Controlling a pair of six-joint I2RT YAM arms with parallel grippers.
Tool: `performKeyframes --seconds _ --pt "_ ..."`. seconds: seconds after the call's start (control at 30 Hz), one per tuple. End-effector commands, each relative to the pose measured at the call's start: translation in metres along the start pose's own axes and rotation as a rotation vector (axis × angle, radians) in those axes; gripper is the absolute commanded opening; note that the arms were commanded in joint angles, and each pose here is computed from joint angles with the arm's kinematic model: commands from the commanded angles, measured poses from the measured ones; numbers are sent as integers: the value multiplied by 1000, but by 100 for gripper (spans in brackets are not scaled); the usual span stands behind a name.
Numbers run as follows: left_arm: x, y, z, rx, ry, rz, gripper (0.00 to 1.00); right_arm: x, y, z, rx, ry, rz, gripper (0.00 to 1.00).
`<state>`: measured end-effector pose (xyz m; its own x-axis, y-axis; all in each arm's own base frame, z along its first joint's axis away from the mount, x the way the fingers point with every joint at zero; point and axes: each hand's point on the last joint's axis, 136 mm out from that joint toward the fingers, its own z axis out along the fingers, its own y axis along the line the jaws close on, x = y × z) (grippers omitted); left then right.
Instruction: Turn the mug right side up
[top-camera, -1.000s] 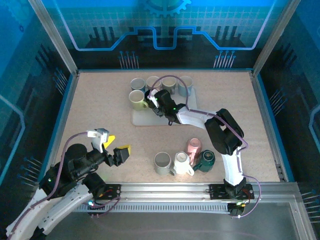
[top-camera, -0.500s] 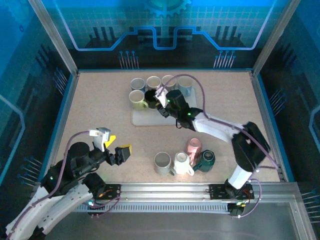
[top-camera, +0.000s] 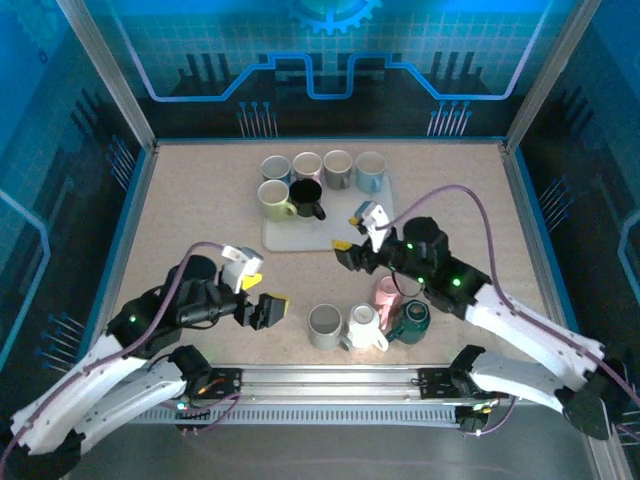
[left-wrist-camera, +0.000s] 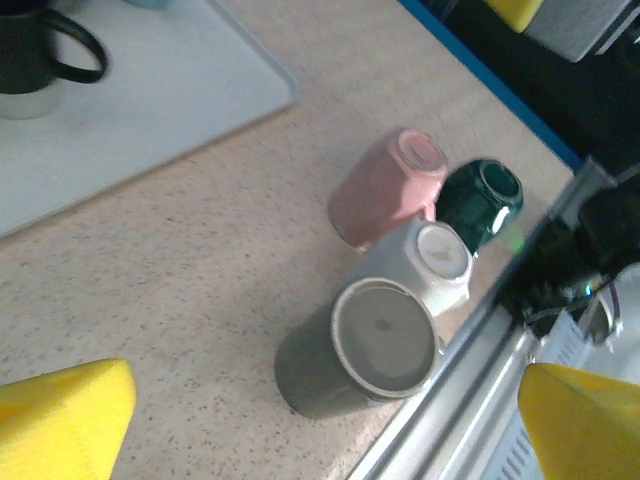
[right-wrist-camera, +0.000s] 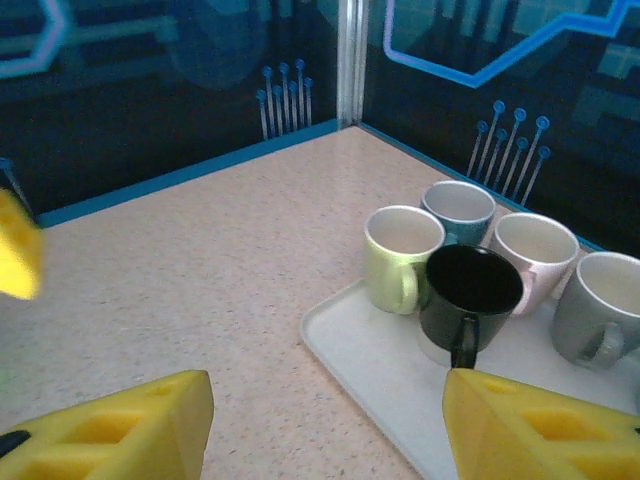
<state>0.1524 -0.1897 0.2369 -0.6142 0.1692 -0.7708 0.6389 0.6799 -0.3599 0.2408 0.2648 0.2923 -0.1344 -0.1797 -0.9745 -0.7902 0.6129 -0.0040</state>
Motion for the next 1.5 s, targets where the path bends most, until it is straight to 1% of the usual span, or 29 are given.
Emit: performKeyframes --seconds 0.0,0.13,0.23,0.3,0.37,0.43,0.53,0.67,0.83,1.1,1.47 --pt "-1 -24 5 60 87 186 99 -9 18 -21 -82 -44 19 64" --pt "11 -42 23 84 231 364 99 -11 27 -38 -122 -45 8 64" --pt "27 -53 31 135 300 539 99 -8 35 -47 -164 -36 -10 64" --pt "33 -56 35 165 312 666 99 -7 41 -52 -196 -34 -12 64" --pt "35 -51 40 160 301 791 99 -7 46 -57 -221 -38 -13 65" --pt "34 -44 48 129 295 887 99 -7 50 -60 -240 -41 -6 65" --pt "44 -37 60 140 348 999 99 -6 53 -64 -255 -49 -7 65" --pt "59 -36 75 178 422 1051 99 -5 53 -67 -255 -56 -14 66" --pt "62 -36 93 195 468 1081 99 -7 57 -69 -279 -63 -10 66" --pt "75 -37 109 241 537 1062 99 -6 61 -71 -297 -66 -8 66" --pt "83 -35 143 239 554 1046 99 -3 64 -71 -313 -71 -2 67"
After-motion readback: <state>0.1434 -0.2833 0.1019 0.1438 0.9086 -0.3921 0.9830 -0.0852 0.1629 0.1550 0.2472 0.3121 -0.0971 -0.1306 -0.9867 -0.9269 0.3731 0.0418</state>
